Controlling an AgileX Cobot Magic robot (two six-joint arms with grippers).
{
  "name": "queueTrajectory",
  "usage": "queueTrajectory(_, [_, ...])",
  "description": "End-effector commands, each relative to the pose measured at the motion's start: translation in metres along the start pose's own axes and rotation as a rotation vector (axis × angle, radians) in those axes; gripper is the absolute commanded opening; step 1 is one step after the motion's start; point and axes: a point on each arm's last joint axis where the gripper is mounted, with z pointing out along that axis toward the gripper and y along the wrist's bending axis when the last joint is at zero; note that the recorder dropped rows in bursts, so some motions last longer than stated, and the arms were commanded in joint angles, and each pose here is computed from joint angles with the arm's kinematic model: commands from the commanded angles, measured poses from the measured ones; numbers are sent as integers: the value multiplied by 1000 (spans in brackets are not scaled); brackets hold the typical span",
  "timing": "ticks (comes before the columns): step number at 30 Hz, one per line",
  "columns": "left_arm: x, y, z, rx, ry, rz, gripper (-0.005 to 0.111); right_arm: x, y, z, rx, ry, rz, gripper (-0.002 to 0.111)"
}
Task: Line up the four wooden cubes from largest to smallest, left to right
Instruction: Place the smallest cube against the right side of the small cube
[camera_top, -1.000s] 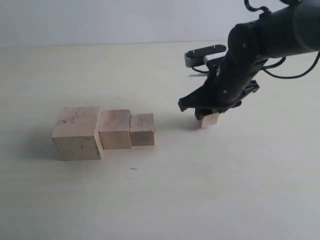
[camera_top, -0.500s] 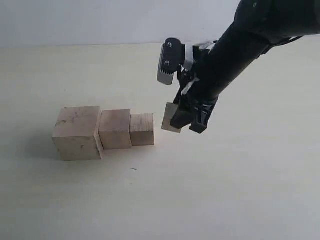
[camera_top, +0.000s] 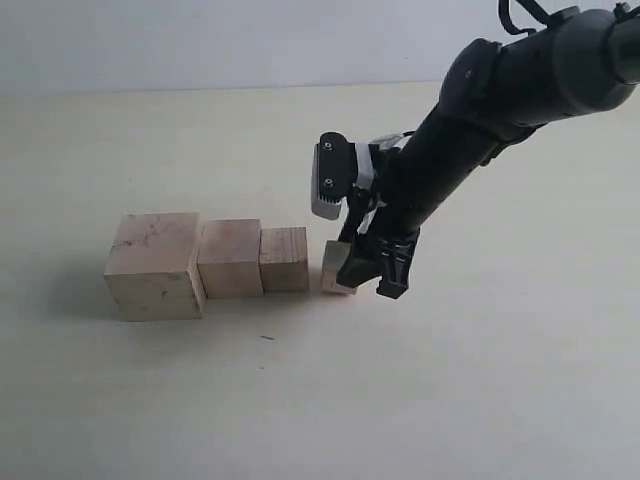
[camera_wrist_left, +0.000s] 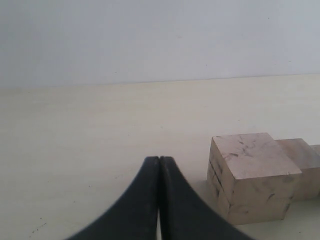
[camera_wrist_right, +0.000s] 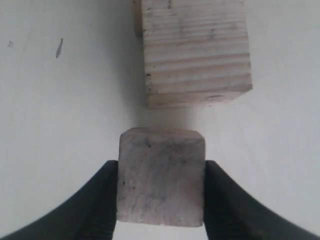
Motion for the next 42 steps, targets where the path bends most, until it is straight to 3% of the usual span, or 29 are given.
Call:
queueTrajectory(1, [0,0,0,0,-9,-11,0,-1,-3,3,15,-13,-23,0])
queueTrajectory(30, [0,0,0,0,-9,-11,0,-5,-8,23,-8,10,-88,0])
queueTrajectory(38, [0,0,0,0,-9,-11,0,-7,-10,23,17,-13,-61,48])
queueTrajectory(42, [0,0,0,0,-9,-11,0,-8,-10,23,17,-22,-50,59])
